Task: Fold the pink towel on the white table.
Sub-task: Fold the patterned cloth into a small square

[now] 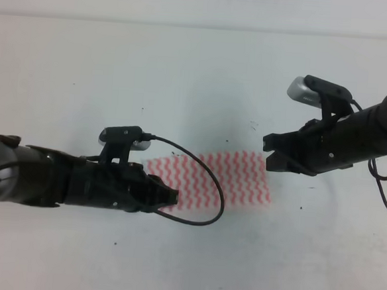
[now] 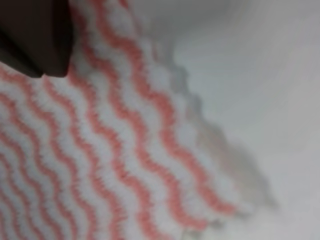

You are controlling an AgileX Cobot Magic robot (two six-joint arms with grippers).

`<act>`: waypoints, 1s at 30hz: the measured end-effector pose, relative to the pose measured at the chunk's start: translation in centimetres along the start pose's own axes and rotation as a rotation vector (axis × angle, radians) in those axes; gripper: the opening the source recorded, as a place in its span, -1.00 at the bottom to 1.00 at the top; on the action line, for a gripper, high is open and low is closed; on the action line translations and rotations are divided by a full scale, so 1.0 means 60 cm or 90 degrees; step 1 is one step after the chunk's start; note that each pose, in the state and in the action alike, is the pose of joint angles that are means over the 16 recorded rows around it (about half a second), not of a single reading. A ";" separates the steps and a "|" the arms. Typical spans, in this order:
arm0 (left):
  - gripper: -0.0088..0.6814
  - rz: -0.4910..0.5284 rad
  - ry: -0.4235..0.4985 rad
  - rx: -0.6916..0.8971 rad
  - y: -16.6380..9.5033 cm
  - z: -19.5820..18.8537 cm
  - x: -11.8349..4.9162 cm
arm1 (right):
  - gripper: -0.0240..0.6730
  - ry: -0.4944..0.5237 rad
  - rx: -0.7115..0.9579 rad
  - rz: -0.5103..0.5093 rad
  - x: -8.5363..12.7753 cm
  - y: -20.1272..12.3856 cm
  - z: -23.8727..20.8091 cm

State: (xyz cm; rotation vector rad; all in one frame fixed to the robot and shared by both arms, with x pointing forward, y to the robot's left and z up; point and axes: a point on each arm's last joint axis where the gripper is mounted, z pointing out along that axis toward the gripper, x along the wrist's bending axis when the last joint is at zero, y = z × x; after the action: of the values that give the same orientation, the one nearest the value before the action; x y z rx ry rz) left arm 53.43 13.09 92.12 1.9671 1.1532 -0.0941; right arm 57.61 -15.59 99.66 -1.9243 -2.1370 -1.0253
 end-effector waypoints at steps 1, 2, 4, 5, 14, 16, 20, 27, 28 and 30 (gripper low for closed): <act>-0.99 0.002 0.000 -0.002 0.002 -0.003 -0.002 | -0.98 0.000 0.001 0.000 0.000 0.000 0.000; -0.99 0.004 -0.001 -0.004 0.004 -0.006 -0.004 | -0.98 0.001 0.002 0.000 0.000 0.000 0.000; -0.99 0.009 -0.002 -0.004 0.006 -0.011 -0.008 | -0.98 0.001 0.003 0.000 0.000 -0.001 0.001; -0.99 0.012 -0.003 -0.002 0.007 -0.014 -0.010 | -0.98 0.001 0.004 0.000 0.000 -0.001 0.001; -0.99 0.017 0.020 0.030 0.005 -0.027 -0.012 | -0.98 0.003 0.012 0.000 0.000 -0.003 0.002; -0.99 0.015 0.028 0.043 0.001 -0.025 -0.008 | -0.98 0.004 0.014 0.000 0.001 -0.003 0.002; -0.99 0.013 0.042 0.062 -0.005 -0.020 -0.001 | -0.98 0.006 0.017 0.001 0.001 -0.004 0.002; -0.99 0.010 0.051 0.073 -0.011 -0.014 0.005 | -0.98 0.011 0.029 0.008 0.002 -0.007 0.007; -0.99 0.010 0.052 0.074 -0.011 -0.013 0.006 | -0.98 0.012 0.031 0.009 0.001 -0.008 0.009; -0.99 0.010 0.052 0.075 -0.012 -0.013 0.006 | -0.98 0.013 0.035 0.011 0.001 -0.009 0.012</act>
State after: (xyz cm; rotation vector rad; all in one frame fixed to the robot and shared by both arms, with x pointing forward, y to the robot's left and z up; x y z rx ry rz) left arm 52.85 14.03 92.05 2.1000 1.2080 -0.0750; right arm 57.37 -15.16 98.94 -1.8959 -2.1105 -0.9693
